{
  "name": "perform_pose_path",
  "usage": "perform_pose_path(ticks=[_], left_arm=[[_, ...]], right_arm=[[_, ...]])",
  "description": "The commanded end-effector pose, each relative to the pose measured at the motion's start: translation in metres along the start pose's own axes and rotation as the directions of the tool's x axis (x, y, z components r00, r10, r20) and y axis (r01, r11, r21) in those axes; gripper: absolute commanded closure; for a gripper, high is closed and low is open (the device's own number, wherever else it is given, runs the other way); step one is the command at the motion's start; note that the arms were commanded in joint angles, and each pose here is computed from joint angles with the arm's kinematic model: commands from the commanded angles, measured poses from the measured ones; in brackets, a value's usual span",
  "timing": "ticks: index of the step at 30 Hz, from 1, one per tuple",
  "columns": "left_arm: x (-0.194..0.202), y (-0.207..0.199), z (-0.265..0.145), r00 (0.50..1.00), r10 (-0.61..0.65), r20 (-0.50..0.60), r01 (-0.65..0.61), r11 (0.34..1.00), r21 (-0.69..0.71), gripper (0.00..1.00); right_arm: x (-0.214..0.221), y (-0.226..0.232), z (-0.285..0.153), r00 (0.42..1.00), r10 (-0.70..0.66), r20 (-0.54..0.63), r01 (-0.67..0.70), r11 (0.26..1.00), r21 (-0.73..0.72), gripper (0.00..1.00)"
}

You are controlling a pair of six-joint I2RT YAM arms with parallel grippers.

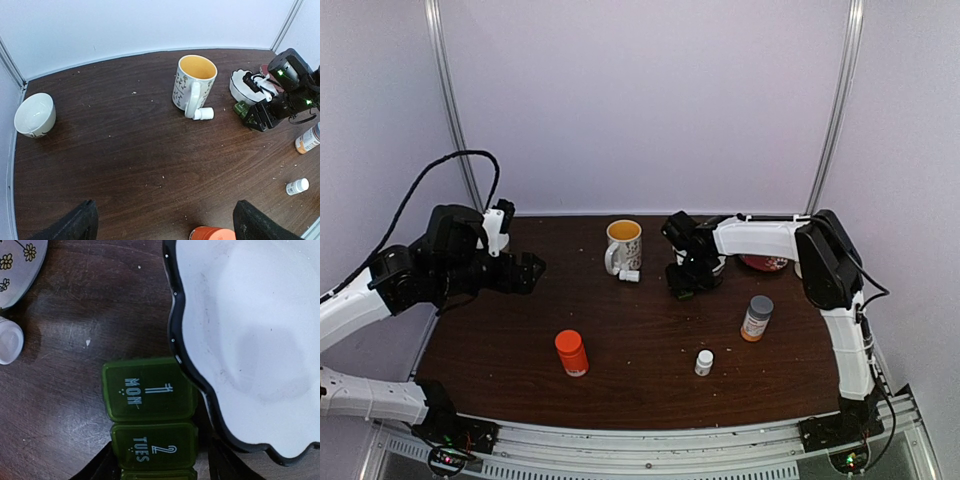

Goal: Sort the pills into containers
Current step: Pick up the pill container from the center of the board, then pass from the right arm to the left

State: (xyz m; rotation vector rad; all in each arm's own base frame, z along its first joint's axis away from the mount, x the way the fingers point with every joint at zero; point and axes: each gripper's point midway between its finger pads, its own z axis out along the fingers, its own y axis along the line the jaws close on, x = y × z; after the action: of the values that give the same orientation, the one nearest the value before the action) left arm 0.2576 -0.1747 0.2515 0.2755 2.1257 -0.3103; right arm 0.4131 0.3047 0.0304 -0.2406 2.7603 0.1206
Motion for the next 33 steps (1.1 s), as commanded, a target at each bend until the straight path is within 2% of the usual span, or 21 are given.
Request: perform_pose_path(ticks=[1, 8, 11, 15, 19, 25, 33], left_arm=[[-0.025, -0.003, -0.006, 0.999, -0.010, 0.052, 0.010, 1.000, 0.007, 0.02], [-0.030, -0.007, -0.008, 0.998, -0.037, 0.049, 0.035, 0.999, 0.033, 0.02], [-0.033, -0.017, -0.008, 0.998, -0.050, 0.040, 0.046, 0.996, 0.080, 0.02], [-0.031, -0.046, -0.004, 0.995, -0.098, 0.007, 0.094, 0.969, 0.229, 0.03], [-0.036, -0.075, 0.003, 0.986, -0.167, 0.006, 0.152, 0.912, 0.380, 0.03], [-0.056, -0.108, 0.014, 0.979, -0.206, -0.003, 0.179, 0.847, 0.501, 0.03], [-0.065, -0.127, 0.031, 0.969, -0.243, -0.038, 0.224, 0.803, 0.553, 0.02]], right_arm=[[0.000, -0.002, 0.003, 1.000, -0.021, -0.008, 0.021, 0.999, 0.041, 0.42], [-0.006, 0.003, -0.018, 0.999, -0.029, 0.026, 0.029, 1.000, 0.006, 0.52], [-0.005, 0.018, -0.035, 0.998, -0.043, 0.045, 0.046, 0.996, -0.071, 0.53], [-0.002, 0.039, -0.072, 0.994, -0.043, 0.101, 0.064, 0.974, -0.217, 0.53], [0.011, 0.060, -0.108, 0.990, -0.020, 0.141, 0.076, 0.910, -0.408, 0.52], [0.019, 0.092, -0.165, 0.976, 0.021, 0.215, 0.127, 0.749, -0.651, 0.52], [0.025, 0.092, -0.180, 0.979, 0.060, 0.196, 0.094, 0.718, -0.689, 0.55]])
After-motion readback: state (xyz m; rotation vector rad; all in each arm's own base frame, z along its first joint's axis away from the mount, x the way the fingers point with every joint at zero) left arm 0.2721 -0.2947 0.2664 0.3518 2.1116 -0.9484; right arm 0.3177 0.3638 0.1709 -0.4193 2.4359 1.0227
